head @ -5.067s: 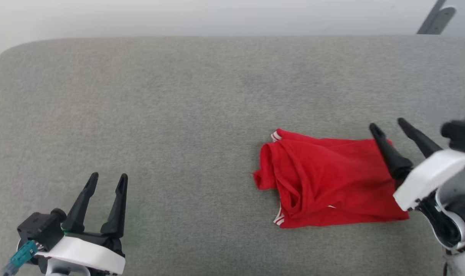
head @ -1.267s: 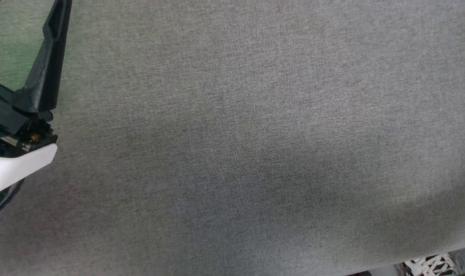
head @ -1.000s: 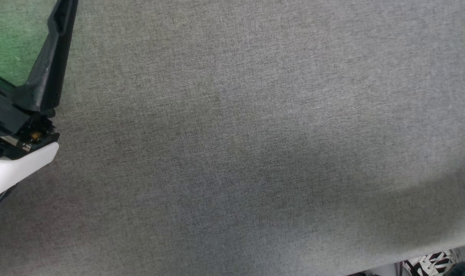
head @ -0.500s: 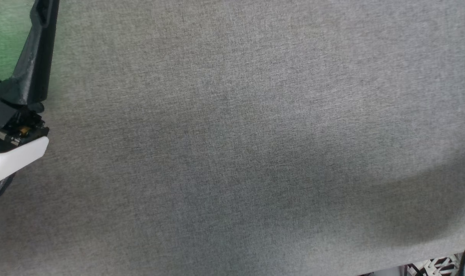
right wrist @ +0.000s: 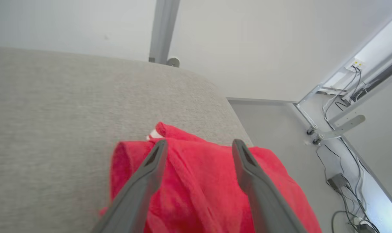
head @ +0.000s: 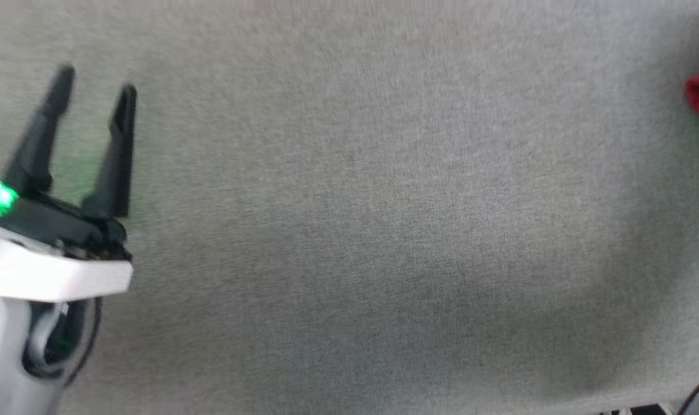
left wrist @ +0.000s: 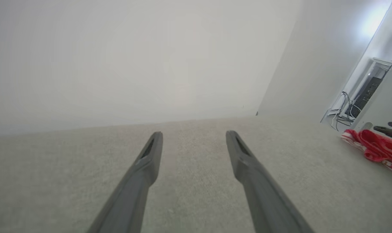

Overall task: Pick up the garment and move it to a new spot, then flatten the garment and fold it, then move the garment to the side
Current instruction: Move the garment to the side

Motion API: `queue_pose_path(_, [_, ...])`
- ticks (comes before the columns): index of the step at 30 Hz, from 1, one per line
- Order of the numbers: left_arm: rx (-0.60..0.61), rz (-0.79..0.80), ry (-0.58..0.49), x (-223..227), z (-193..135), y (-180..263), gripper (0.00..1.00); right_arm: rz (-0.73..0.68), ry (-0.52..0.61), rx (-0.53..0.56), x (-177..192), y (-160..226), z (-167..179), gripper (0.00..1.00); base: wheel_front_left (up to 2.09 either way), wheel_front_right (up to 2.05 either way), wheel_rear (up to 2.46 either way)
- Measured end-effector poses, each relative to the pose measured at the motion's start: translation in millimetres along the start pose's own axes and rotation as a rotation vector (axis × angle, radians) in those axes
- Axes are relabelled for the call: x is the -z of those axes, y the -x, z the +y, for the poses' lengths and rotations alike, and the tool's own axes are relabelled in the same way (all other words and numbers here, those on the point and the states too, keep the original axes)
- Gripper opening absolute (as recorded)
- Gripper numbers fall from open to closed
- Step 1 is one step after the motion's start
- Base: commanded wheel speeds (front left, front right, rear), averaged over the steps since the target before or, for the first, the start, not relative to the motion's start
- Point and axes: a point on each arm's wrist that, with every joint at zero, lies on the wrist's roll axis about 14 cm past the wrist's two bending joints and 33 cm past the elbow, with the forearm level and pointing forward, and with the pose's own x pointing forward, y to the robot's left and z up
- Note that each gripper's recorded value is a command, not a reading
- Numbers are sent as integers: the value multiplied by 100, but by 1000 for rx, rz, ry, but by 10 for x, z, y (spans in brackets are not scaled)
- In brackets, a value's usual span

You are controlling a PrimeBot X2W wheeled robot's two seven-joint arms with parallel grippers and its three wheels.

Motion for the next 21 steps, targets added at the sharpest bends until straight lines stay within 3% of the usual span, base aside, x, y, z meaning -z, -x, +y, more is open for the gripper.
queue_pose_path(8, [-154,34,26,-116,59,548,100,-151,-89,-215,-312,433,628,100,0,0,0])
queue_pose_path(21, [-365,17,23,-372,154,1456,100,-270,-247,-505,-482,1277,1457,100,0,0,0])
